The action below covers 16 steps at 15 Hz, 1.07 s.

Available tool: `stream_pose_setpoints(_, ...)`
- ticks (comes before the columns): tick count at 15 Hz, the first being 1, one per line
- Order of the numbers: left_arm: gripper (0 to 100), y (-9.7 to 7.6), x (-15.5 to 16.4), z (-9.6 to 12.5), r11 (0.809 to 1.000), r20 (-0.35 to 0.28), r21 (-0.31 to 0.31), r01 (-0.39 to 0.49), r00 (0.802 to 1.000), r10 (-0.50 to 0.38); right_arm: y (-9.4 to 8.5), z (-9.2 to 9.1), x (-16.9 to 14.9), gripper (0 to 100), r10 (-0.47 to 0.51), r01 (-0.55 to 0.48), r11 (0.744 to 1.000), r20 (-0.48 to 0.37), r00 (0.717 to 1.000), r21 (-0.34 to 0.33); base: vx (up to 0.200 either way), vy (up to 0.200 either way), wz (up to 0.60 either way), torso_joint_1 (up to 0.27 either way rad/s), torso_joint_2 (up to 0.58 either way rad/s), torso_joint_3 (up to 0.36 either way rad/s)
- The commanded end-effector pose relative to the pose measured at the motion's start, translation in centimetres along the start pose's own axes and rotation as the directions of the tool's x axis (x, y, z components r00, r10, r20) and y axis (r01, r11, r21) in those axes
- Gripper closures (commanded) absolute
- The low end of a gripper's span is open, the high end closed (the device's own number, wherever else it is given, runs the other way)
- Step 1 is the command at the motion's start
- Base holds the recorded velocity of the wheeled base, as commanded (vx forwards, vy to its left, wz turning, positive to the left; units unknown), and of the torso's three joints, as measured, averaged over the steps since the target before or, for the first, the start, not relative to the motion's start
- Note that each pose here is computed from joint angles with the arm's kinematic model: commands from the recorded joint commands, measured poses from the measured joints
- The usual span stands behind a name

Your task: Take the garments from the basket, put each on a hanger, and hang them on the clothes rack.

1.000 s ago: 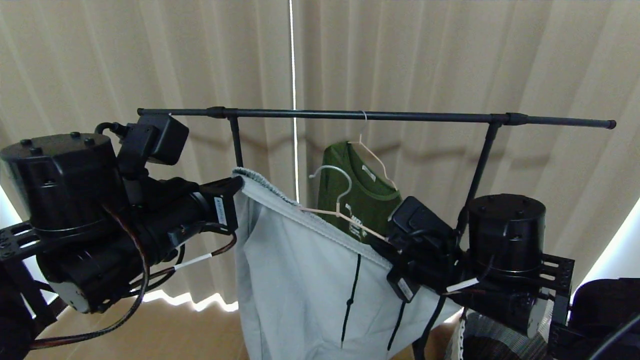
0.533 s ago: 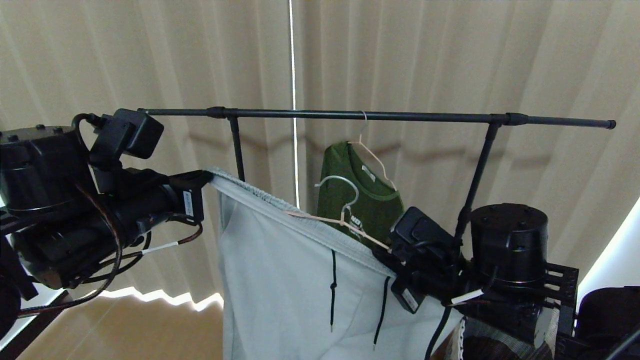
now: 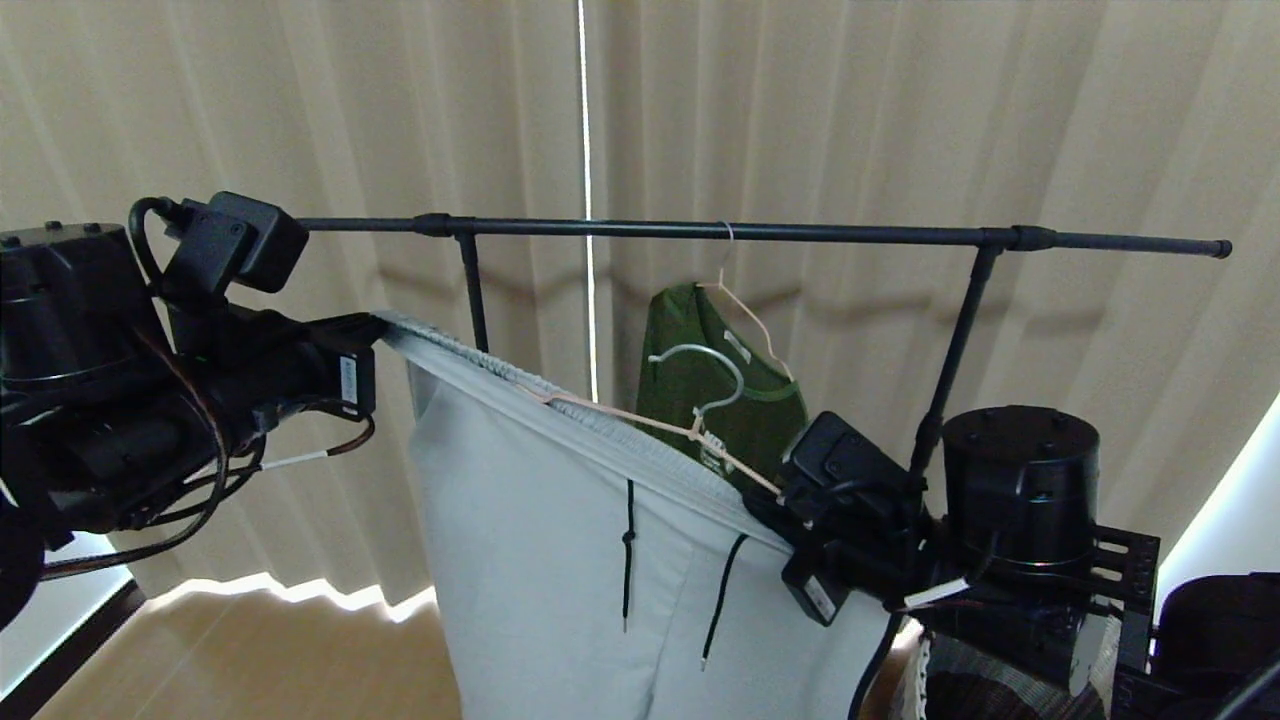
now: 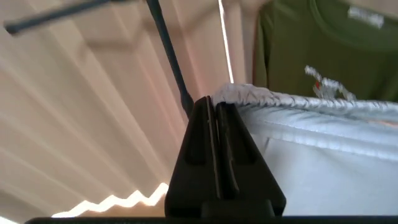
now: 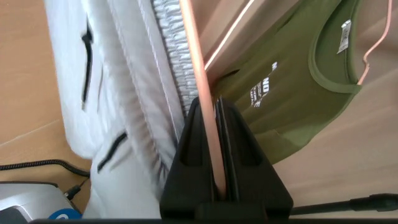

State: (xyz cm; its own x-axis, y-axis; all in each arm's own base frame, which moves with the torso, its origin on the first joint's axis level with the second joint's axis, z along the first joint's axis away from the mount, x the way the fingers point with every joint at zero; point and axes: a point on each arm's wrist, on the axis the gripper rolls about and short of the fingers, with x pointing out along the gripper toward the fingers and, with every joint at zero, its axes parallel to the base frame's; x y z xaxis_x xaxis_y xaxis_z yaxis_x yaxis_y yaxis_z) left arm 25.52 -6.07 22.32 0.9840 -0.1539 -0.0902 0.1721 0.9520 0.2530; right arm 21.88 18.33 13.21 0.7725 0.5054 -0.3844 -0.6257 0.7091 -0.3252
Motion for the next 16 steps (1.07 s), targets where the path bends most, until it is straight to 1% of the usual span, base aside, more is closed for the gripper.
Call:
stream_pose_setpoints(1, 100, -1.7, 0.1, 0.7, 0.995, 0.034, 0.008, 0.102, 0.994, -0.103, 0.2, -0.1, 0.3, 100, 0.007, -0.007, 1.000, -0.007, 1.000, -0.003, 0.000, 0.000, 0.00, 0.000, 0.00, 0.000)
stream_pose_setpoints(2, 100, -2.7, -0.2, 1.0, 0.983, 0.055, 0.019, 0.184, 0.981, -0.185, 0.3, 0.0, 0.5, 100, 0.010, -0.010, 1.000, -0.008, 1.000, -0.004, 0.000, 0.000, 0.00, 0.000, 0.00, 0.000)
stream_pose_setpoints(3, 100, -3.1, -0.3, 1.1, 0.976, 0.060, 0.030, 0.214, 0.975, -0.216, 0.3, 0.0, 0.6, 100, 0.010, -0.010, 1.000, -0.008, 1.000, -0.004, 0.000, 0.000, 0.00, 0.000, 0.00, 0.000)
stream_pose_setpoints(4, 100, -4.0, -0.4, 1.2, 0.963, 0.065, 0.080, 0.257, 0.963, -0.262, 0.3, 0.0, 0.6, 100, 0.010, -0.010, 1.000, -0.008, 1.000, -0.004, 0.000, 0.000, 0.00, 0.000, 0.00, 0.000)
stream_pose_setpoints(5, 100, -4.6, -0.5, 1.1, 0.949, 0.058, 0.133, 0.287, 0.953, -0.297, 0.3, 0.0, 0.6, 100, 0.009, -0.009, 1.000, -0.006, 1.000, -0.004, 0.000, 0.000, 0.00, 0.000, 0.00, 0.000)
stream_pose_setpoints(6, 100, -5.1, -0.6, 0.7, 0.925, 0.035, 0.176, 0.336, 0.937, -0.347, 0.2, 0.1, 0.5, 100, 0.008, -0.008, 1.000, -0.003, 1.000, -0.004, 0.000, 0.000, 0.00, 0.000, 0.00, 0.000)
stream_pose_setpoints(7, 100, -5.2, -0.6, 0.4, 0.910, 0.017, 0.193, 0.367, 0.926, -0.377, 0.2, 0.2, 0.4, 100, 0.007, -0.007, 1.000, 0.003, 1.000, -0.003, 0.000, 0.000, 0.00, 0.000, 0.00, 0.000)
stream_pose_setpoints(9, 100, -5.6, -1.1, -0.9, 0.872, -0.024, 0.219, 0.437, 0.896, -0.443, 0.1, 0.5, 0.3, 100, 0.001, -0.001, 1.000, 0.021, 1.000, -0.001, 0.000, 0.000, 0.00, 0.000, 0.00, 0.000)
stream_pose_setpoints(11, 100, -5.7, -1.5, -2.0, 0.862, -0.060, 0.229, 0.453, 0.890, -0.452, -0.2, 1.2, -0.3, 100, -0.008, 0.008, 1.000, 0.054, 0.999, 0.005, 0.000, 0.000, 0.00, 0.000, 0.00, 0.000)
stream_pose_setpoints(14, 100, -5.8, -1.9, -2.8, 0.853, -0.084, 0.223, 0.472, 0.881, -0.466, -0.4, 1.6, -0.8, 100, -0.012, 0.011, 1.000, 0.075, 0.997, 0.008, 0.000, 0.000, 0.00, 0.000, 0.00, 0.000)
stream_pose_setpoints(15, 0, -6.1, -2.3, -2.9, 0.842, -0.082, 0.224, 0.491, 0.870, -0.486, -0.5, 1.8, -0.9, 100, -0.014, 0.013, 1.000, 0.086, 0.996, 0.009, 0.000, 0.000, 0.00, 0.000, 0.00, 0.000)
stream_pose_setpoints(16, 0, -6.2, -2.5, -2.9, 0.840, -0.081, 0.224, 0.495, 0.868, -0.490, -0.5, 1.9, -1.0, 100, -0.014, 0.013, 1.000, 0.090, 0.996, 0.010, 0.000, 0.000, 0.00, 0.000, 0.00, 0.000)
